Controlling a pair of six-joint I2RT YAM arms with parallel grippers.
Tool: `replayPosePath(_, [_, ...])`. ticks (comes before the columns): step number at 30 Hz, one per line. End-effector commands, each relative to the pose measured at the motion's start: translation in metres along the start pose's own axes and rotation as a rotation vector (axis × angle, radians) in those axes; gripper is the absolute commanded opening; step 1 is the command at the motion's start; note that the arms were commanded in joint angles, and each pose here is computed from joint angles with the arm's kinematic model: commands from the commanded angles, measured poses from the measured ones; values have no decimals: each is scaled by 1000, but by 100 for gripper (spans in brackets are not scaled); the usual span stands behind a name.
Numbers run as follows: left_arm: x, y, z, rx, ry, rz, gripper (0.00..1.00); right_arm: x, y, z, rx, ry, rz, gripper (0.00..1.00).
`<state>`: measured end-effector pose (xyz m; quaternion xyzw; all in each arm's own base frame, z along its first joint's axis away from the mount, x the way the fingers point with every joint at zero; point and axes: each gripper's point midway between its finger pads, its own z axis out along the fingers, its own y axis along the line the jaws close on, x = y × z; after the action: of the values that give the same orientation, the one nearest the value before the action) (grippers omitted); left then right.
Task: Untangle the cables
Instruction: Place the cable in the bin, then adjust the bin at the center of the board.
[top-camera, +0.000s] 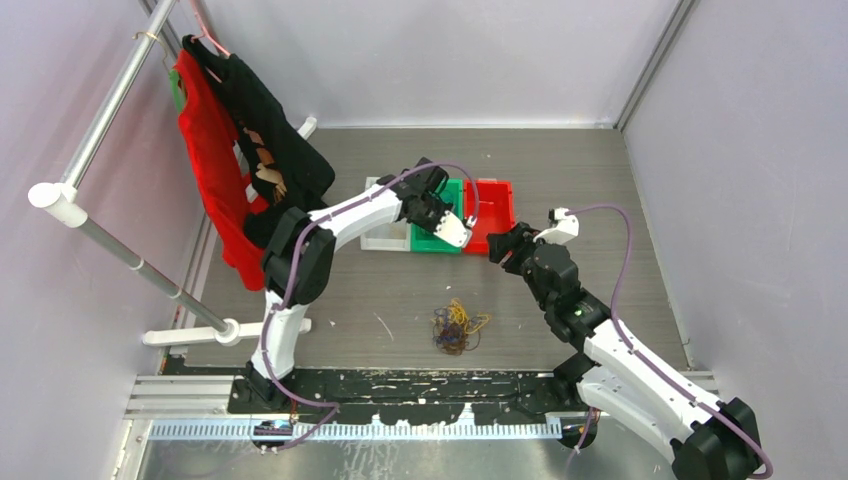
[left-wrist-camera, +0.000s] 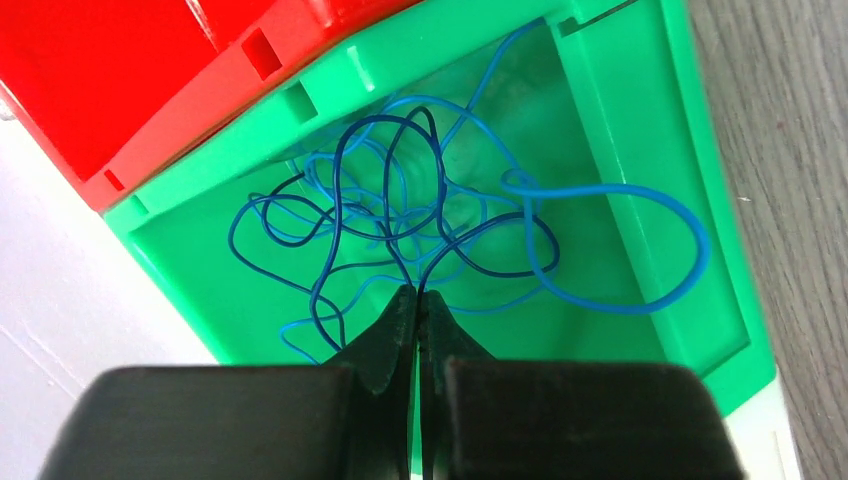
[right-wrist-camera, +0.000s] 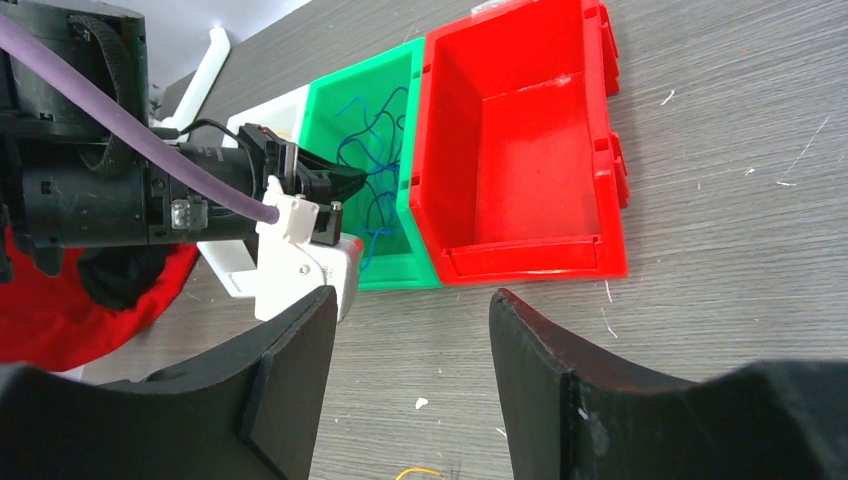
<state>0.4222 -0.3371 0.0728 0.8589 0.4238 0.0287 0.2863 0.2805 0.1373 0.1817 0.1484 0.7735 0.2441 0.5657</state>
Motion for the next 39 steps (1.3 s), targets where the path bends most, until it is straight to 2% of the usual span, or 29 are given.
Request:
replayPosePath(1, [3,7,1,-34,16,-50,2,-10,6,3,-19,-37,40,62])
replayPosePath(3, [0,6,-5,-30,-4,-87,8,-11,5,3,-16,-41,45,62])
replayPosePath(5, [-5,9,-16,-35,-40,-131,25,-9,9,2,-39,-23,47,62])
replayPosePath(8, [-13,11,-40,-15,-101,-202,42,-13,10,2,-44,-27,54,62])
replayPosePath(11, [-19,12,-65,14,-145,-255,69,-15,11,2,-44,-26,54,62])
replayPosePath(13, [-27,13,-82,24,-182,-291,78,-16,13,1,-46,-22,54,62])
replayPosePath(15, [-33,16,-98,31,-213,-333,83,-18,14,1,-45,-22,58,62])
replayPosePath(24, [-51,22,-153,45,-287,-522,86,-22,17,-1,-38,-6,51,63])
replayPosePath(29, [-22,33,-164,-23,-254,-709,86,-5,12,4,9,92,18,67])
replayPosePath(34, [18,39,-156,-86,-204,-917,78,11,17,20,23,175,25,67])
replayPosePath(39, [23,16,-162,-50,-211,-985,75,26,17,38,70,273,-22,67])
